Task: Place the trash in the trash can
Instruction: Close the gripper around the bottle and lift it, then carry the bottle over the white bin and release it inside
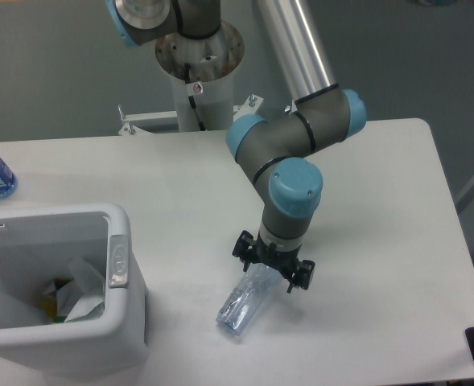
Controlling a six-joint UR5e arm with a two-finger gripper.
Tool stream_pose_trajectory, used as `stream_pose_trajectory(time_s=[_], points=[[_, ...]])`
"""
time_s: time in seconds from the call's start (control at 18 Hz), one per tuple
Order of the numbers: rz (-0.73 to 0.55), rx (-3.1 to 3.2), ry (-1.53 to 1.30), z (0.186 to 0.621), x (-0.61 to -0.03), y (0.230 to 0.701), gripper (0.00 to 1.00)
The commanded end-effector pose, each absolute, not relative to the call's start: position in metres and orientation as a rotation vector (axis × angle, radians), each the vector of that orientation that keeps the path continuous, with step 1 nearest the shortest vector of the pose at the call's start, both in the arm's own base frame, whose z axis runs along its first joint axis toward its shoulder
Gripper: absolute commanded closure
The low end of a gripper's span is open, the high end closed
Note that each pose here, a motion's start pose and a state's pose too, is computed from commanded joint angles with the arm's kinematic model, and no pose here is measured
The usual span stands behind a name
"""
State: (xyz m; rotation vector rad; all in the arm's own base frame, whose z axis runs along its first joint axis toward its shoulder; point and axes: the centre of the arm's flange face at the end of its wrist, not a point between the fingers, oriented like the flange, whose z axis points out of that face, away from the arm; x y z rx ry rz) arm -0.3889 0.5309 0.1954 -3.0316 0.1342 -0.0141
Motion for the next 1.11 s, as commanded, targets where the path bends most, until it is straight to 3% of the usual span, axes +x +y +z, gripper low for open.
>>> stream_pose_trajectory(time_s=[0.33, 0.39, 0.5, 0.61, 1.11], points=[[0.004, -3.044, 0.134, 0.189, -0.385, 0.526, 0.0], [0.005, -3.043, 0.134, 0.19, -0.385, 0.526, 0.06], [0.007, -3.042, 0.132, 0.191, -0.384, 0.526, 0.31], [0.009, -3.042, 0.125, 0.192, -0.385, 0.527, 0.44], [0.034, -3.024, 0.112, 0.204, -0.39, 0.53, 0.49]])
